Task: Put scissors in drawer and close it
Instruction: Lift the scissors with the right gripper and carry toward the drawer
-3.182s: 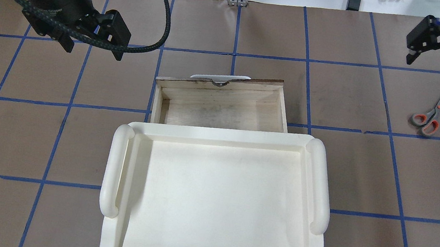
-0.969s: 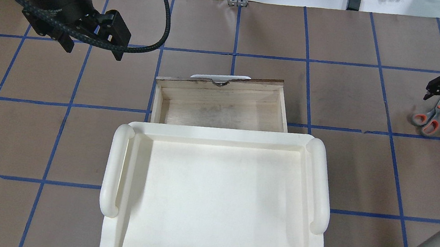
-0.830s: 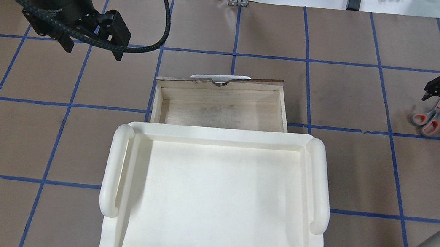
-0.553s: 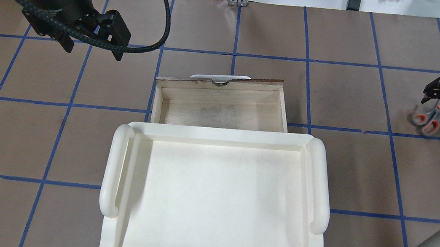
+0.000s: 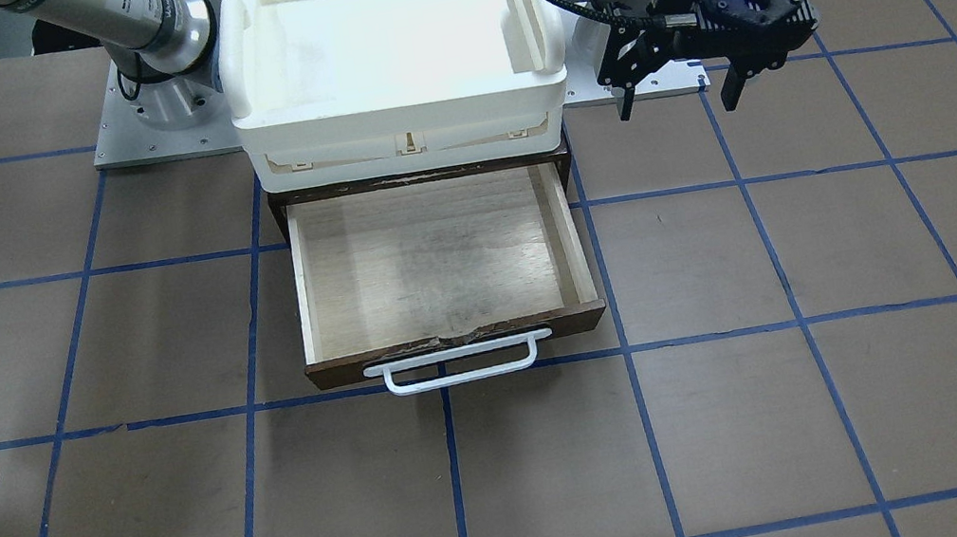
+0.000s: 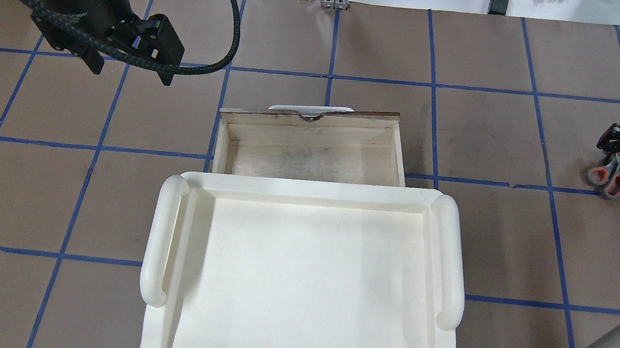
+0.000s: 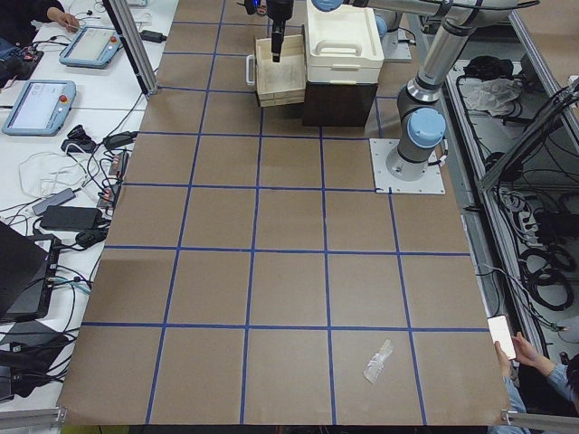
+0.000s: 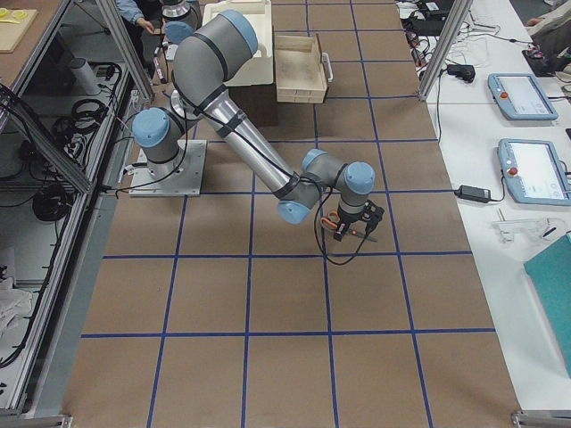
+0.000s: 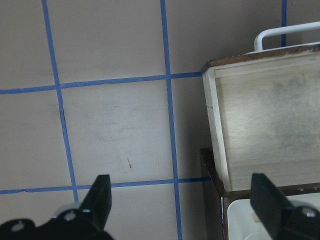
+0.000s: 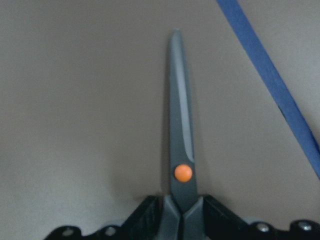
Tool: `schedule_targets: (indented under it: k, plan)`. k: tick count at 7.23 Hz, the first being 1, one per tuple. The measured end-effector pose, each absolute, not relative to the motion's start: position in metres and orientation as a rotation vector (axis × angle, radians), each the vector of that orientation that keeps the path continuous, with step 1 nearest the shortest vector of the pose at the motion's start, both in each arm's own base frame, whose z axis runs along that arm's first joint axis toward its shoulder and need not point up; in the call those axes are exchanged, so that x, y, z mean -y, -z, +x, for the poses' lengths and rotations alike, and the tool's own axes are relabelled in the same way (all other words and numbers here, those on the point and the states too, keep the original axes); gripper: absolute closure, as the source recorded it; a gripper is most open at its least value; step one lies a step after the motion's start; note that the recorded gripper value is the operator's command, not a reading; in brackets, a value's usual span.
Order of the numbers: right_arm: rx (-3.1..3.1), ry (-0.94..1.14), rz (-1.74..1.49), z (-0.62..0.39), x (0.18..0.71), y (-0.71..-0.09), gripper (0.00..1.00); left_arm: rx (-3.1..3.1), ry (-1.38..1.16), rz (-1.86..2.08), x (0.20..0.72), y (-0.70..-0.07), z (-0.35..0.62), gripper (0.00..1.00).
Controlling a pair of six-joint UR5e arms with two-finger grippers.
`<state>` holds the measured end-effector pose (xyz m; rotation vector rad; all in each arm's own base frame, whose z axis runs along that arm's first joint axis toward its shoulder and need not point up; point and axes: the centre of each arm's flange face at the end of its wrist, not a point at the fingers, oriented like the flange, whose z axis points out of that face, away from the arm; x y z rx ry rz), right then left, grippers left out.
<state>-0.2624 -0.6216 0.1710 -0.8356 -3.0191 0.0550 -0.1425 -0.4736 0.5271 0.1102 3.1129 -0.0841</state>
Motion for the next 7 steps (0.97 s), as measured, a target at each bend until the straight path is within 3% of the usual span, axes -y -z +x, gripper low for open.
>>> schedule_targets:
  k: [4,7]
  plan:
    - [2.993,-0.076,-0.807,-0.264,0.625,-0.184,0.79,-3.113,0.084,0.110,0.474,-0.527,-0.142,0.00]
    - [2.983,-0.111,-0.785,-0.259,0.629,-0.235,0.82,-3.113,0.086,0.110,0.473,-0.528,-0.142,0.00]
